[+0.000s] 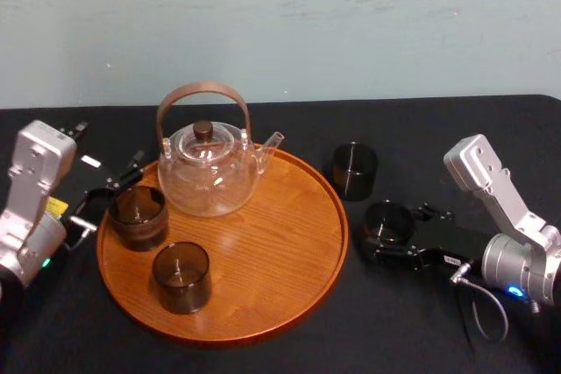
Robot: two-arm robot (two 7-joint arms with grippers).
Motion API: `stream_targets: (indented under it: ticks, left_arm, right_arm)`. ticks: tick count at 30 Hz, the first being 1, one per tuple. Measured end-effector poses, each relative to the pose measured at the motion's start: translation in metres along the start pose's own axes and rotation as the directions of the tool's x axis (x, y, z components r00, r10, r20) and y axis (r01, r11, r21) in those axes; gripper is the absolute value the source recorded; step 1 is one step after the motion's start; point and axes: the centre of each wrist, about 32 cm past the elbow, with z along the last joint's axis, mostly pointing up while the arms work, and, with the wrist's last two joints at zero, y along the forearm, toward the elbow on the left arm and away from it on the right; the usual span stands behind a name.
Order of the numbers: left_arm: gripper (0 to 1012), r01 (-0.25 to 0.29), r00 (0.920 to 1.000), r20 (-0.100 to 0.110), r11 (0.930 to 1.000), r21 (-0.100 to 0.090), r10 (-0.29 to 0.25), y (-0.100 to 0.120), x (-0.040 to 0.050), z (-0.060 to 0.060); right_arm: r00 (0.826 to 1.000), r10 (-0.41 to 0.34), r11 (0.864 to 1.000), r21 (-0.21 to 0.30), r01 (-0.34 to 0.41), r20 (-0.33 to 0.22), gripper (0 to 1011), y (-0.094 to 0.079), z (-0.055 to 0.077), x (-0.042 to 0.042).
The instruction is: Pick up the glass from the table and place it on the tray.
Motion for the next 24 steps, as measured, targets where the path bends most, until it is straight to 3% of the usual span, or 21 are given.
stream_targets:
  ticks: [24]
  left_arm:
    - [1001,0.0,1.0,0.0,1.0,0.0,0.0,0.0,0.0,0.0]
  right_arm:
    - [1.0,-0.001,1.0,0.011,0.001,0.005,899,-0.0031,-0.0008,0.0008]
